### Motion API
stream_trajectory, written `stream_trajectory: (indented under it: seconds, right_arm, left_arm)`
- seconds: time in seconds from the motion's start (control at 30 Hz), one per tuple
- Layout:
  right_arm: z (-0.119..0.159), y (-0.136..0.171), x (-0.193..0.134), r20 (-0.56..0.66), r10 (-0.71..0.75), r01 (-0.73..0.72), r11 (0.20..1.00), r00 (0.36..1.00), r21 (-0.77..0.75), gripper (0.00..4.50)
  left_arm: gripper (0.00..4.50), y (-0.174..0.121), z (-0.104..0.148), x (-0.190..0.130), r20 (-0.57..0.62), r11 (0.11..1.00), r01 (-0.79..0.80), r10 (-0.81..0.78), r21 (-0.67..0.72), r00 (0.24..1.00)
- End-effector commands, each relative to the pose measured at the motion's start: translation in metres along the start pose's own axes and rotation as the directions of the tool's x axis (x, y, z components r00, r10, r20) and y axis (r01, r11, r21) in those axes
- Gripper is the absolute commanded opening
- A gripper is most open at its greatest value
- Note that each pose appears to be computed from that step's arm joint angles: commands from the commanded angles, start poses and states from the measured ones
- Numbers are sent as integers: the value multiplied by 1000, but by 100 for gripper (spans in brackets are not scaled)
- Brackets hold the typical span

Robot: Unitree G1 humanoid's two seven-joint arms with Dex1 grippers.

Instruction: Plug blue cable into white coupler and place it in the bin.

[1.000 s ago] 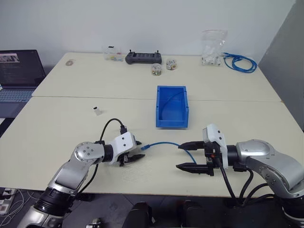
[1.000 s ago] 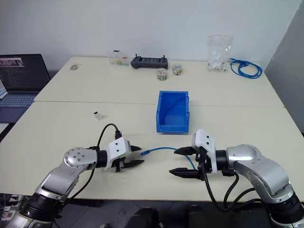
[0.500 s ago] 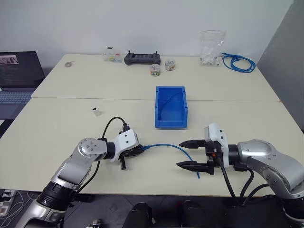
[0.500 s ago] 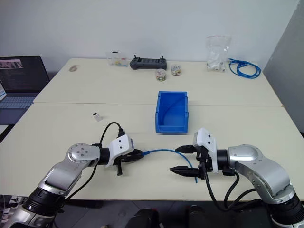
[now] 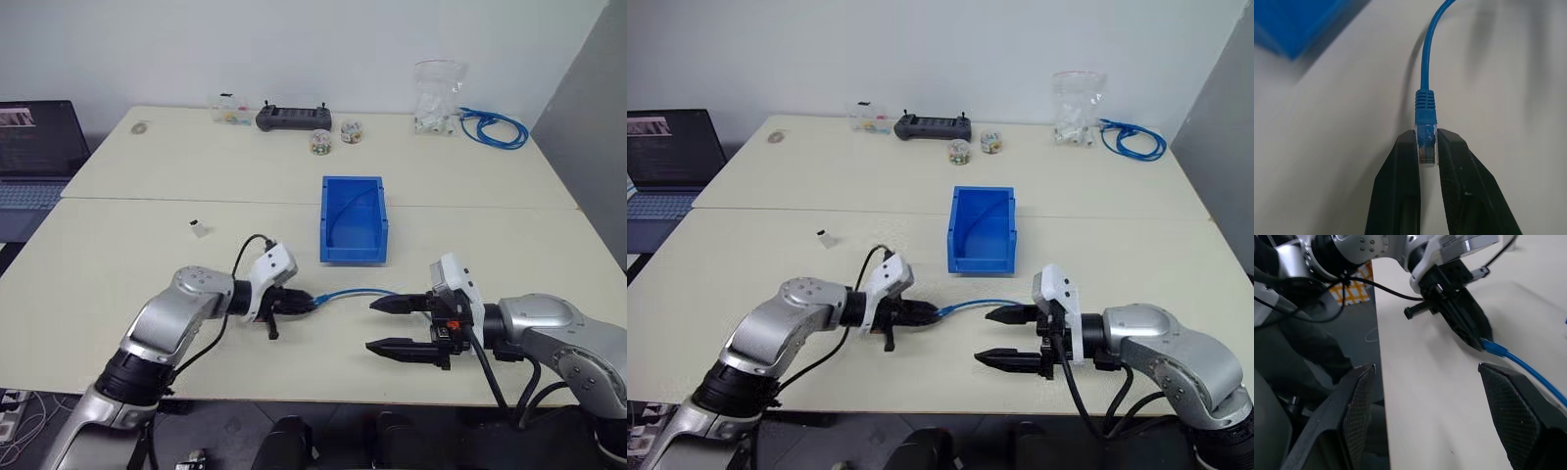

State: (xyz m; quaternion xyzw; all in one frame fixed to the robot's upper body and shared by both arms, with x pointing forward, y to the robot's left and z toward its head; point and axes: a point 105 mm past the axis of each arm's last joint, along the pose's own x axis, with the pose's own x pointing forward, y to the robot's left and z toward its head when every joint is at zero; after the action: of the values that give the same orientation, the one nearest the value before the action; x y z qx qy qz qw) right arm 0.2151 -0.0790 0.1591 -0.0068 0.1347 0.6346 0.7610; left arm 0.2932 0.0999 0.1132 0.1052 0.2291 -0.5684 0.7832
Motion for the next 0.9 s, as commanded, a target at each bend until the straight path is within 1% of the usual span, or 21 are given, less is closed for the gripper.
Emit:
stream_trajectory:
  seconds: [0.03,0.2,0.33,0.4,0.53,0.6,0.9]
  right_arm:
    - [13,7,0,74,-16,16,1000,997,-2,358]
    - [17,8,0,132,-45,37,998,990,59,358]
    - [20,1,-1,178,-92,74,992,980,107,358]
    - [23,-3,-2,205,-106,79,987,973,137,358]
    - [42,-11,-2,305,-122,69,981,945,180,358]
    - [49,-13,-2,336,-123,61,980,934,189,358]
    - [68,-10,4,399,-91,9,979,912,201,358]
  left_arm:
    - [24,-13,37,-6,134,996,81,-76,-28,988]
    - [24,-24,68,-16,280,972,210,-174,-103,944]
    - [24,-34,81,-24,350,940,313,-249,-140,903]
    - [24,-39,84,-27,366,926,347,-275,-148,889]
    - [24,-45,85,-32,396,899,396,-300,-188,868]
    - [24,-46,85,-33,411,891,406,-299,-204,861]
    - [24,-50,90,-34,450,873,430,-297,-230,842]
